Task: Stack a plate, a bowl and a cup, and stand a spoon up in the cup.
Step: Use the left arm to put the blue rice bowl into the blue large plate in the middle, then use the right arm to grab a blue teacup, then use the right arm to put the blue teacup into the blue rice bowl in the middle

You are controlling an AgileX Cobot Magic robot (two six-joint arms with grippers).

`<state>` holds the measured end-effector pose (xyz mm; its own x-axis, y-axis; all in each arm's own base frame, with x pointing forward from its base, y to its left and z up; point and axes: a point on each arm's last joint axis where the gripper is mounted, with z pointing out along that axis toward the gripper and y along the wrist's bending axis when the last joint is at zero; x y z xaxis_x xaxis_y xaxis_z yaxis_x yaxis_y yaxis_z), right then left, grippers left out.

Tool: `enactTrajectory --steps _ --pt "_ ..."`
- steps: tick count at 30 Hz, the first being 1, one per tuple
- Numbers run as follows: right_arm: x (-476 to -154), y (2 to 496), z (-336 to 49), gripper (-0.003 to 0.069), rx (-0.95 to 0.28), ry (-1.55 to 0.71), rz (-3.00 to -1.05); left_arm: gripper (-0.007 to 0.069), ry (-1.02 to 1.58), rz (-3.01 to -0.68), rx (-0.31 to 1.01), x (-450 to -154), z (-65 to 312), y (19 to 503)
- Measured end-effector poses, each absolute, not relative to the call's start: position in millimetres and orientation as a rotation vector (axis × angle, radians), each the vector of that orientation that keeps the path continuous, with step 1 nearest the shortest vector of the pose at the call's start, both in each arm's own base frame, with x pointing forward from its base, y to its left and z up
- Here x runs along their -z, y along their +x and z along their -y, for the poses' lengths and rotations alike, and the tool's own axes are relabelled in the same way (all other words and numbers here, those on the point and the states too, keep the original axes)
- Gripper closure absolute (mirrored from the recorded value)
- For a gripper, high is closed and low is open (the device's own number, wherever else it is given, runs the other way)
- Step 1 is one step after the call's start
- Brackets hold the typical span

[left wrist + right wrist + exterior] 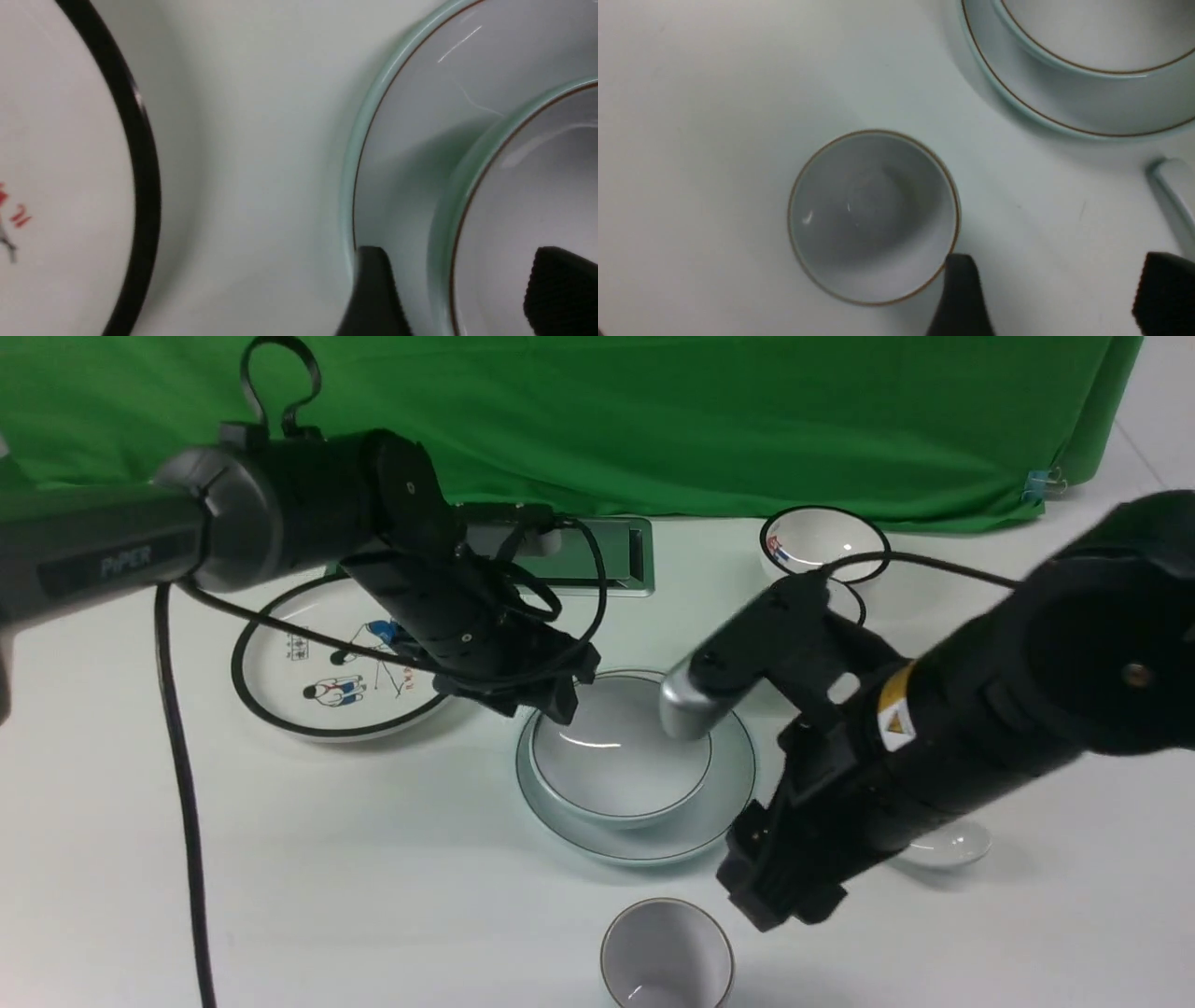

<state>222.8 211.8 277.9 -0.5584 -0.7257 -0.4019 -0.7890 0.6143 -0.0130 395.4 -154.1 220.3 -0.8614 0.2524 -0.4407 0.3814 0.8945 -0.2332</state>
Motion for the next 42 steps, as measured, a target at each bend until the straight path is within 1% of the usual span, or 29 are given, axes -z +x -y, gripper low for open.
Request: enactTrajectory --steps 1,2,3,4,5,6,7,8,11,14,16,17,18,19,20,21,22,24,26,27,29,32,36,41,42 --pt "-274 227 -216 0.0152 -0.232 -1.222 -2.488 0.0171 0.475 -2.632 0.417 -231 152 393" --pt "-271 229 -217 0.015 -0.229 -1.226 -2.497 0.0164 0.472 -2.621 0.414 -236 151 391" --pt "-262 235 -223 0.0147 -0.22 -1.239 -2.52 0.0111 0.488 -2.58 0.365 -259 145 384" --pt "-259 236 -224 0.0146 -0.217 -1.243 -2.528 0.0106 0.482 -2.568 0.362 -265 144 382" --pt "-249 240 -228 0.0146 -0.207 -1.254 -2.553 0.0082 0.48 -2.54 0.326 -285 139 373" --pt "-243 242 -230 0.0144 -0.201 -1.263 -2.568 0.0074 0.477 -2.515 0.309 -298 135 366" --pt "-243 242 -230 0.0144 -0.201 -1.265 -2.567 0.0074 0.479 -2.508 0.304 -301 134 365" --pt "-234 244 -234 0.0144 -0.193 -1.282 -2.587 0.0069 0.464 -2.473 0.293 -318 128 350" --pt "-221 241 -242 0.0144 -0.183 -1.329 -2.599 0.0073 0.452 -2.464 0.291 -325 120 328" --pt "-214 238 -250 0.0151 -0.18 -1.384 -2.584 0.0085 0.443 -2.477 0.29 -320 115 313" --pt "-209 235 -256 0.0253 -0.178 -1.432 -2.562 0.0115 0.436 -2.487 0.283 -311 111 301" --pt "-209 234 -256 0.0329 -0.178 -1.444 -2.556 0.0131 0.437 -2.489 0.277 -309 109 297" --pt "-209 234 -257 0.0329 -0.178 -1.446 -2.555 0.0134 0.437 -2.488 0.276 -308 109 297" --pt "-210 234 -257 0.048 -0.176 -1.457 -2.549 0.0162 0.441 -2.493 0.262 -305 107 292" --pt "-213 236 -257 0.0552 -0.174 -1.46 -2.545 0.0185 0.445 -2.495 0.255 -304 106 291" --pt "-218 238 -255 0.0585 -0.174 -1.46 -2.55 0.0211 0.447 -2.499 0.25 -302 105 290" --pt "-220 239 -256 0.0587 -0.175 -1.461 -2.544 0.0222 0.447 -2.5 0.249 -302 105 289" --pt "-242 253 -252 0.0585 -0.176 -1.435 -2.538 0.0291 0.45 -2.499 0.244 -302 104 289" --pt "-257 262 -249 0.0585 -0.178 -1.409 -2.517 0.0332 0.449 -2.495 0.245 -302 104 289" --pt "-278 276 -245 0.0585 -0.182 -1.362 -2.477 0.0371 0.447 -2.49 0.245 -303 104 289" --pt "-299 295 -242 0.0585 -0.187 -1.295 -2.429 0.0418 0.446 -2.485 0.245 -303 104 289" --pt "-311 320 -246 0.0585 -0.182 -1.239 -2.384 0.0466 0.443 -2.475 0.245 -304 105 290" --pt "-289 347 -263 0.0585 -0.177 -1.244 -2.41 0.0488 0.442 -2.467 0.243 -304 105 290" --pt "-249 370 -280 0.0585 -0.162 -1.284 -2.503 0.0488 0.455 -2.464 0.222 -304 104 291" --pt "-250 370 -280 0.0585 -0.163 -1.283 -2.501 0.0488 0.455 -2.464 0.222 -304 104 291"
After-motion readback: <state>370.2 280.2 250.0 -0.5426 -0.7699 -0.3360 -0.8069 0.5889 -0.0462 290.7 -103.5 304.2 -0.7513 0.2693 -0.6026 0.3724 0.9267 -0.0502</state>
